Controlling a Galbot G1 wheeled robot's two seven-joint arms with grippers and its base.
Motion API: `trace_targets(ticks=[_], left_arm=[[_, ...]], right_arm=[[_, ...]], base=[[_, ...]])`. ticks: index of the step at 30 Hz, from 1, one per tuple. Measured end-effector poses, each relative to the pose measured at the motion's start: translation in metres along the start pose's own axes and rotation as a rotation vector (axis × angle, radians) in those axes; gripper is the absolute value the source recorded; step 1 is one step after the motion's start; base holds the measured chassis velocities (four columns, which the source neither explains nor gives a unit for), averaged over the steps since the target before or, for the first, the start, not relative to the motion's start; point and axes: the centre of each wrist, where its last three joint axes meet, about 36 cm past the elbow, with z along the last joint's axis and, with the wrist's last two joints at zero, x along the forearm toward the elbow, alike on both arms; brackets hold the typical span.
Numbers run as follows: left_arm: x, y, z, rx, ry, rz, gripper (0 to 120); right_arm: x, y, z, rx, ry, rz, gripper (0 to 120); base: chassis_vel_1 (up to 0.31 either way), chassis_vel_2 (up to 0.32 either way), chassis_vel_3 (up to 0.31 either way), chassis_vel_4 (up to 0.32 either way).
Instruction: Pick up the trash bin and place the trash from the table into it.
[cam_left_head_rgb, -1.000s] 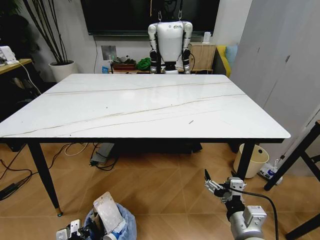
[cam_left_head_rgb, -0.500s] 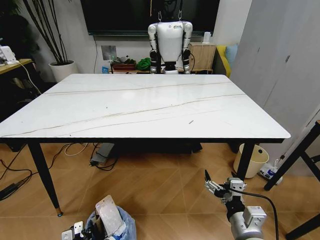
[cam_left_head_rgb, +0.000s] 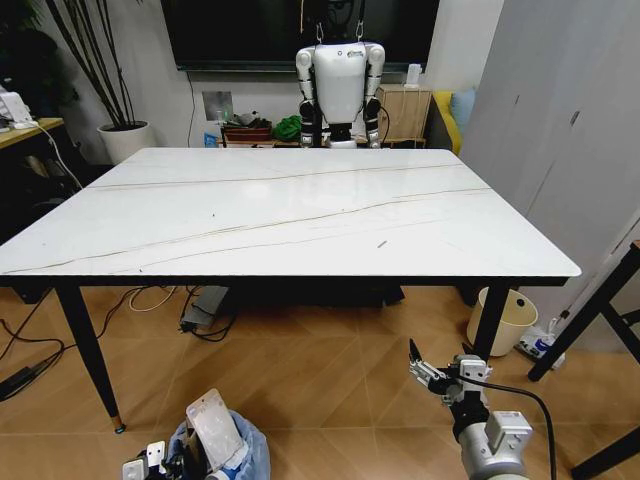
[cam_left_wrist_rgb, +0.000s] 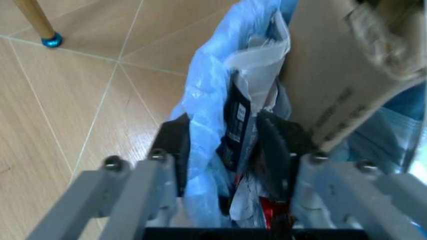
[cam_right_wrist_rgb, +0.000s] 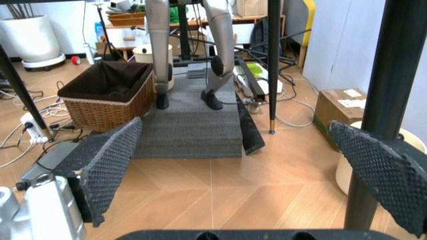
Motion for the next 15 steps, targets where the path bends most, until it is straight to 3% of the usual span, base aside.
trace_targets(ticks=[4, 6, 15], left_arm=[[0.009, 0.003, -0.006, -0.012, -0.020, 0.009, 59], [0.011, 0.004, -0.007, -0.015, -0.025, 0.010, 61], [0.033, 0.020, -0.021, -0.041, -0.080, 0.009, 95]], right_arm=[[-0.001, 0.000, -0.001, -0.001, -0.002, 0.000, 100], [-0.001, 0.000, -0.001, -0.001, -0.003, 0.000, 100], [-0.001, -0.001, -0.001, -0.002, -0.005, 0.002, 100]], base=[[0.000, 0.000, 0.000, 0.000], [0.000, 0.000, 0.000, 0.000], [0.000, 0.000, 0.000, 0.000]])
